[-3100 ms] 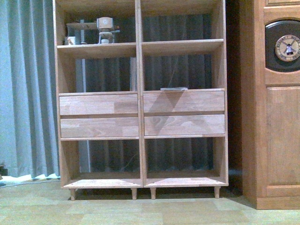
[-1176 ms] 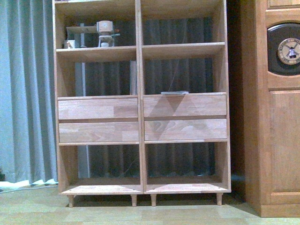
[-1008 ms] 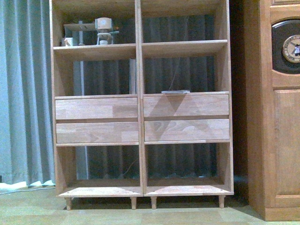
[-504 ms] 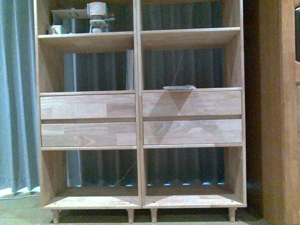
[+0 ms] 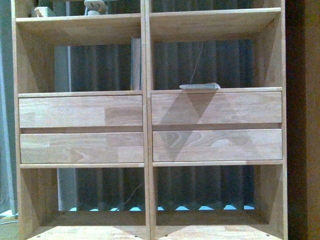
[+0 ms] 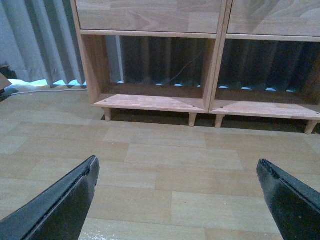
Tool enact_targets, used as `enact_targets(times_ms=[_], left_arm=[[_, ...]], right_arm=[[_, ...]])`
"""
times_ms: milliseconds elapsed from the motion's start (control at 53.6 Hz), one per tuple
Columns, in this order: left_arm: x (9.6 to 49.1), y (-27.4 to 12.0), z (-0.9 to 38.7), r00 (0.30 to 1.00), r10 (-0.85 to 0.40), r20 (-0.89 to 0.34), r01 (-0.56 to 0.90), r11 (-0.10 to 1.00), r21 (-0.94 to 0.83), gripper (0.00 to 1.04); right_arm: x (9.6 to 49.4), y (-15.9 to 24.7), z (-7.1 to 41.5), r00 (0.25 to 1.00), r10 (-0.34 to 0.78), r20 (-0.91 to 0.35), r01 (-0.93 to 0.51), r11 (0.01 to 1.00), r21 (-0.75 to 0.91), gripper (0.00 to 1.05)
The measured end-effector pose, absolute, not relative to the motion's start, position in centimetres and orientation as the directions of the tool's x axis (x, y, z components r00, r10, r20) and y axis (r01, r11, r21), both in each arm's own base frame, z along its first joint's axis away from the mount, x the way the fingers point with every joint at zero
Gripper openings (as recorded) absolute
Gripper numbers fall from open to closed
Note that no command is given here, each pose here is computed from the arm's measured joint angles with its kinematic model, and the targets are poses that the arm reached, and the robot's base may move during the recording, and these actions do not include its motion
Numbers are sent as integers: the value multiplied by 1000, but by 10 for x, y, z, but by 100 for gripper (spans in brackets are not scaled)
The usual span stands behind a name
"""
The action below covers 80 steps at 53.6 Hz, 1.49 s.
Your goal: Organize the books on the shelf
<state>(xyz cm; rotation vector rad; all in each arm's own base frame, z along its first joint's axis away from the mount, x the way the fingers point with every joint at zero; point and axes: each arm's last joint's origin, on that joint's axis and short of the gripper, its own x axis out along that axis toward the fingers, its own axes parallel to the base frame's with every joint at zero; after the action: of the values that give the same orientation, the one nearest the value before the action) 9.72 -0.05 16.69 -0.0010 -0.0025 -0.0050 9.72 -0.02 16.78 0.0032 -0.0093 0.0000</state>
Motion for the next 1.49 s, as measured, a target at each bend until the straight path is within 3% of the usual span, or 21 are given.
enact_targets(times_ms=[1494], left_arm=[[97,-1,167,1000,-5,3,5,1000,-1,97]], right_arm=[[97,0,168,1000,0,9,0,1000,3,98]])
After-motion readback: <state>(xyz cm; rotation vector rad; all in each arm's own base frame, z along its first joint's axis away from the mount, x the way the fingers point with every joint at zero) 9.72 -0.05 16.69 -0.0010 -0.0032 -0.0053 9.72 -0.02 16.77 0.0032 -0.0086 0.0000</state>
